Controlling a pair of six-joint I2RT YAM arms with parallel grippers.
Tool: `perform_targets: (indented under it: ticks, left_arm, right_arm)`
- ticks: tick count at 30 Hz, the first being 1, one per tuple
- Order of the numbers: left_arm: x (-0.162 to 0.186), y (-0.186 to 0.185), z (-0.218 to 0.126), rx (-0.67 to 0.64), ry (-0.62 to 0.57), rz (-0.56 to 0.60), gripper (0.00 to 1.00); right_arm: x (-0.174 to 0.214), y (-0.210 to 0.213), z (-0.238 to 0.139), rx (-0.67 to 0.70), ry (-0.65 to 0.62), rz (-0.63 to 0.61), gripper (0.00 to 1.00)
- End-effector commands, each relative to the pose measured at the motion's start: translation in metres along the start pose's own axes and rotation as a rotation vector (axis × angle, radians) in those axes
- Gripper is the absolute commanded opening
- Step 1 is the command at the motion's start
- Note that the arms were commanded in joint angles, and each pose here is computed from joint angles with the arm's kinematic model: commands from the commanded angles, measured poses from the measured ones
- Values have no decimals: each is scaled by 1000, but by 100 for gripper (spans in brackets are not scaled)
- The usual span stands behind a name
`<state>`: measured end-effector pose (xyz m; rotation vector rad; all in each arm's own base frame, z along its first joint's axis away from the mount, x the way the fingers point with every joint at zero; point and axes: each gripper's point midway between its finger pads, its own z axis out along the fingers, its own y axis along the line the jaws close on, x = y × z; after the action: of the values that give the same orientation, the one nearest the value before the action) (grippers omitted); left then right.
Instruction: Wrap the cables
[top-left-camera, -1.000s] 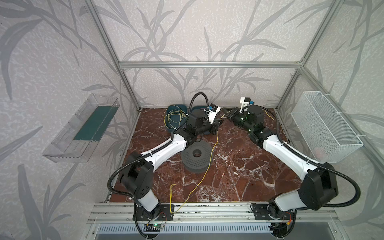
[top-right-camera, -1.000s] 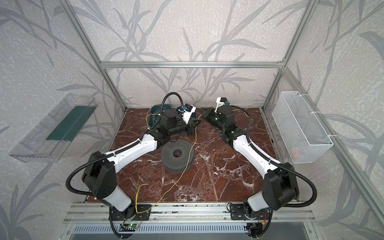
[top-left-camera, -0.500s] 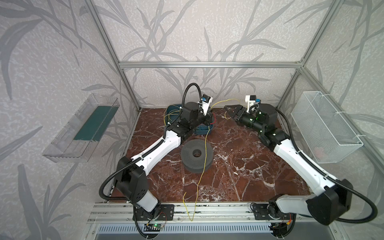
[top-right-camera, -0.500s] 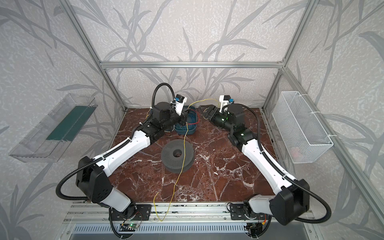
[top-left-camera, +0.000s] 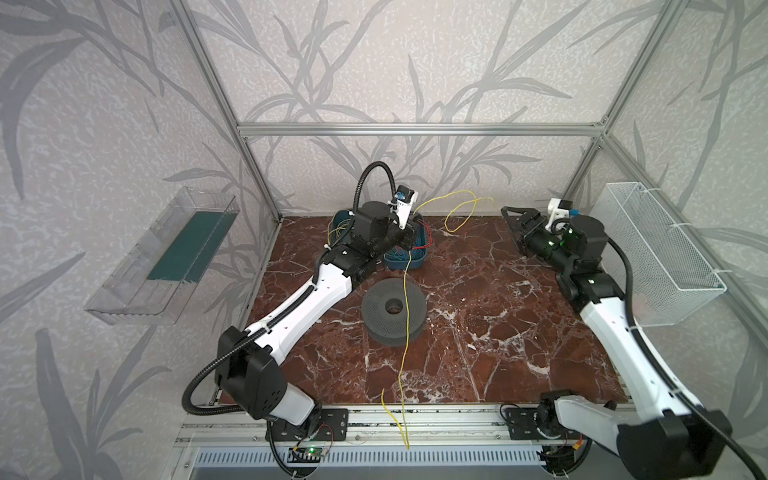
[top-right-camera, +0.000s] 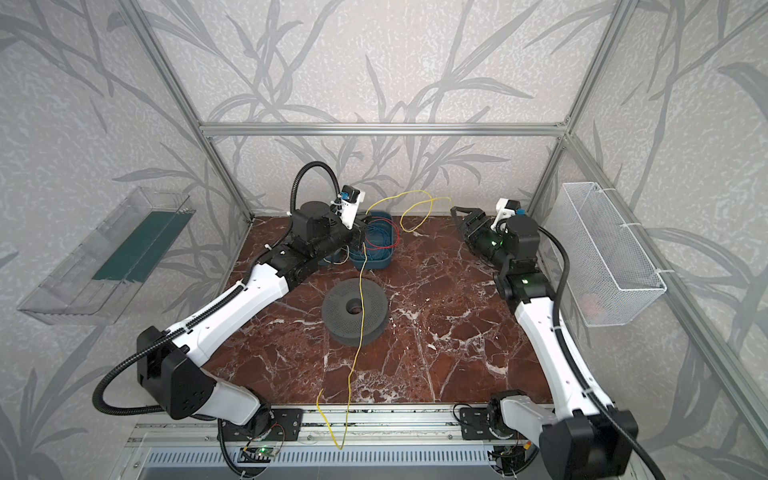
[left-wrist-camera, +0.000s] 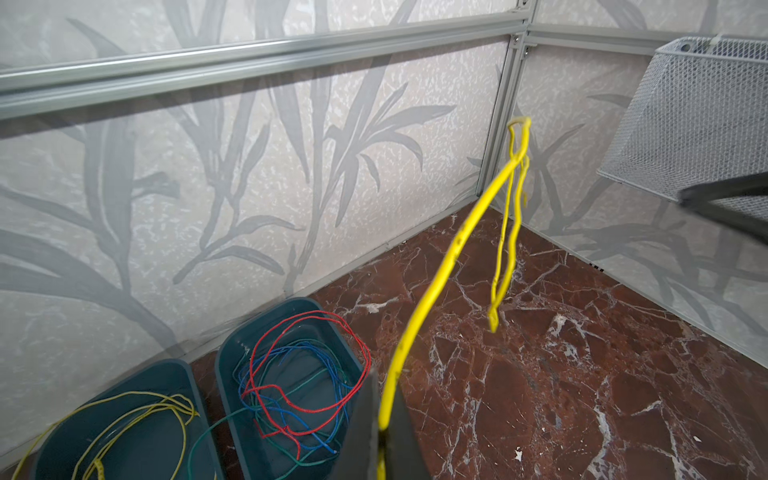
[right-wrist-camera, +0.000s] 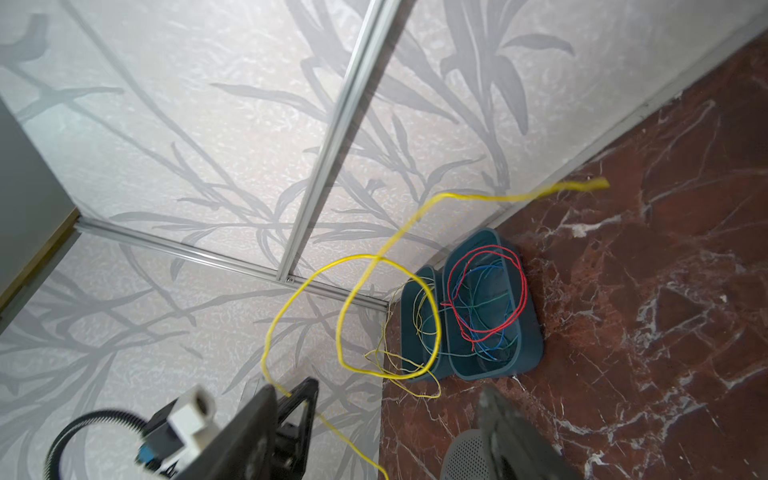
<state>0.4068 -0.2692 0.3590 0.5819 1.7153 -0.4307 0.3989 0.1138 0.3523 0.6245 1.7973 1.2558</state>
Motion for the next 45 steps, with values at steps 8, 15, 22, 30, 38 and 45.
perform_targets:
  ticks: [8, 15, 22, 30, 38, 45]
  left_arm:
    - [-14, -8, -16, 33, -40, 17, 0]
    - [-9, -5, -13, 12, -30, 11, 0]
    - [-10, -12, -11, 38, -34, 0, 0]
    - [-9, -17, -13, 54, -38, -4, 0]
    - [-11, -21, -19, 68, -49, 3, 0]
    - [-13, -21, -25, 68, -54, 16, 0]
  right_arm:
    - [-9, 0, 53, -99, 61, 164, 78]
    - [-3, 16, 37, -141, 59, 147, 76]
    - [-12, 26, 31, -103, -9, 121, 76]
    - [-21, 34, 60, -124, 18, 172, 71]
    - [-37, 40, 73, -118, -7, 159, 24]
    - [-38, 40, 85, -128, 23, 153, 6]
